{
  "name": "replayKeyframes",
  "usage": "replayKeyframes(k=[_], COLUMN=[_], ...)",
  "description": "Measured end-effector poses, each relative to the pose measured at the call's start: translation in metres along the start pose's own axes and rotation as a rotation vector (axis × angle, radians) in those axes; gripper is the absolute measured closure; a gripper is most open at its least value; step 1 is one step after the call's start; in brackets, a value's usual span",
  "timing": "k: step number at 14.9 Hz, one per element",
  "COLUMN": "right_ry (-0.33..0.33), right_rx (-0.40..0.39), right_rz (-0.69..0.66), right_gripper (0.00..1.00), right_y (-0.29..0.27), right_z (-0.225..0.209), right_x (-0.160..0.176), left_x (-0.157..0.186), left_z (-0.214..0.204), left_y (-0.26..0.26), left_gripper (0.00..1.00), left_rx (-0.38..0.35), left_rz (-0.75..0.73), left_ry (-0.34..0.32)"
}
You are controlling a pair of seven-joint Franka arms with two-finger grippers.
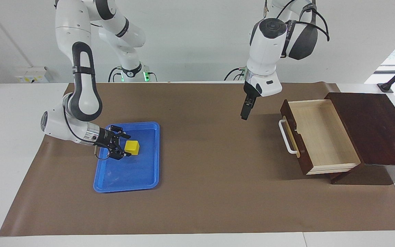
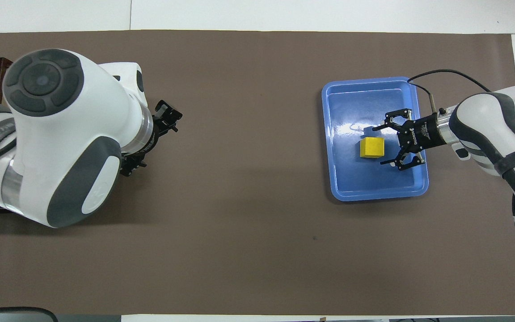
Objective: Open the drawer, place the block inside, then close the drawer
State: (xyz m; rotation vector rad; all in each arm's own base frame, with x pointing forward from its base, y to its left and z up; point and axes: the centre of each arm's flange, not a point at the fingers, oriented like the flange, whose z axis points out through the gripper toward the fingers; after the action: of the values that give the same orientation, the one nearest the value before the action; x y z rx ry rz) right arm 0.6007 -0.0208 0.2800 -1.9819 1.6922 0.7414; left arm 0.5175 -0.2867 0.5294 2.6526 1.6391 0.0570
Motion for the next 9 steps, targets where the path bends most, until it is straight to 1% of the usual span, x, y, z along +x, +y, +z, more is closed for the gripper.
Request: replayKeyframes(k=[1, 2, 3, 5, 9], right_ry=[0.0, 0.0, 0.0, 0.0, 0.001], right_rx=[0.0, 0.0, 0.0, 0.0, 0.003], right_rz=[0.0, 0.0, 0.0, 0.0, -0.001], right_gripper=[0.2, 0.34, 0.43, 0.45, 0.45], right_y=[0.0, 0.0, 0.0, 0.0, -0.001], right_z=[0.0, 0.0, 0.0, 0.0, -0.001], right_x=[0.0, 0.0, 0.0, 0.0, -0.001], left_x=[-0.003, -0.006, -0.007, -0.012, -0.018], left_z=[0.005, 0.011, 0.017, 0.031, 0.054], left_y=[-0.001, -0.003, -0.005, -0.005, 0.003], left_gripper=[0.0, 0.0, 0.0, 0.0, 0.0], left_rx=[0.0, 0.007, 0.015, 0.025, 0.005], left_rz=[-0.059, -0.121, -0.175, -0.27, -0.388], left_ry=[0.0, 0.001, 0.002, 0.002, -0.01])
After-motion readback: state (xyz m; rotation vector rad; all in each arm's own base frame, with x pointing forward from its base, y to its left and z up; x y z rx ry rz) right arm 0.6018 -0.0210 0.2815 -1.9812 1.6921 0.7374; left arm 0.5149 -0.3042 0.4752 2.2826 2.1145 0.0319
